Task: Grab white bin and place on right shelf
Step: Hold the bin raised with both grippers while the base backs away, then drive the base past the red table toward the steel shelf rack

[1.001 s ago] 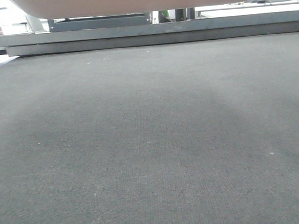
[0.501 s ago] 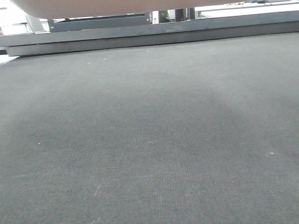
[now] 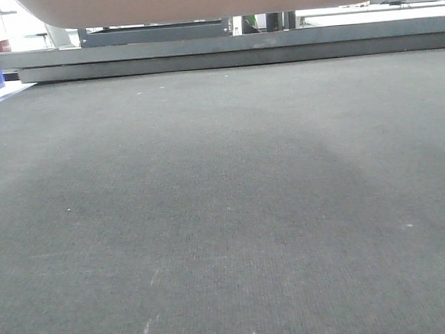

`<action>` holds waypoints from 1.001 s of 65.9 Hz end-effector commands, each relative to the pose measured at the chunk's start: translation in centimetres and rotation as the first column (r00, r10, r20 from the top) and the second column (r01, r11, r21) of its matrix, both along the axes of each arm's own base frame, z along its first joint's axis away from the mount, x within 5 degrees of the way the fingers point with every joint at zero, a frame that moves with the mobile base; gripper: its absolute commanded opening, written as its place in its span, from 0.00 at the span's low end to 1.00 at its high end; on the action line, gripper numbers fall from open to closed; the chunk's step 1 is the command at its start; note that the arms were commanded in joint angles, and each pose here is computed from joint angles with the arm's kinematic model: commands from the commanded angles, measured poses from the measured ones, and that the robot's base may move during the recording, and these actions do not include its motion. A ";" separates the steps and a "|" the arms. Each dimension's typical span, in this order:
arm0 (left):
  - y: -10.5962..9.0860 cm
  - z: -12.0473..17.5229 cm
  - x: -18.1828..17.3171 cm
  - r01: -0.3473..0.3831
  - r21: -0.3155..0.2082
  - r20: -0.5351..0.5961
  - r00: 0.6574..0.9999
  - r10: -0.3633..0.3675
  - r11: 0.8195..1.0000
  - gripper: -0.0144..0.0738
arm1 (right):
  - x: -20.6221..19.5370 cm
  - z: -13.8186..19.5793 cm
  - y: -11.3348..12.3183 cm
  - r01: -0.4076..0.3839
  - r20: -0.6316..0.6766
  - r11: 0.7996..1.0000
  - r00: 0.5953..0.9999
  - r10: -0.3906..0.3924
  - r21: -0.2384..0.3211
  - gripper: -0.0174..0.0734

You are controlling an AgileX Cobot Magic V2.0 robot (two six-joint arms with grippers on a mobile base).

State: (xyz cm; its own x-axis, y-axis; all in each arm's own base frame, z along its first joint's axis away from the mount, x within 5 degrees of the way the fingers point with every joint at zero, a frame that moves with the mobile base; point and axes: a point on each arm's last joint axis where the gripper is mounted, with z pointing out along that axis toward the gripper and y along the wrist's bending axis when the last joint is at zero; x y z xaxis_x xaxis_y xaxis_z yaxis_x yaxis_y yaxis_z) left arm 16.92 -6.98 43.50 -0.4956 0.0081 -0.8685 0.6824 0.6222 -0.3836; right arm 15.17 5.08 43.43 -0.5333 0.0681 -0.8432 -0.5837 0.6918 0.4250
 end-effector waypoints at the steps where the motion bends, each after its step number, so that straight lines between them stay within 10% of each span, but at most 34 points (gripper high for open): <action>1: -0.9 2.4 -1.5 0.084 -0.137 0.069 0.995 -0.075 0.987 0.45 | -2.2 2.5 1.6 -0.186 0.063 0.969 0.982 0.178 0.160 0.70; 66: -0.9 2.4 -1.5 0.084 -0.137 0.069 0.995 -0.075 0.987 0.45 | -2.1 2.5 1.6 -0.181 0.063 0.970 0.983 0.173 0.162 0.70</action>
State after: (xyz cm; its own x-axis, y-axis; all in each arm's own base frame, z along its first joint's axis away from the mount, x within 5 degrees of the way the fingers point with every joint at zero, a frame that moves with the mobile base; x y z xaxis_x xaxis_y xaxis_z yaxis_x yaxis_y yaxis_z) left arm 16.92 -6.98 43.50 -0.4956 0.0081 -0.8685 0.6824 0.6222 -0.3836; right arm 15.16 5.09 43.44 -0.5331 0.0693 -0.8432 -0.5842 0.6908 0.4261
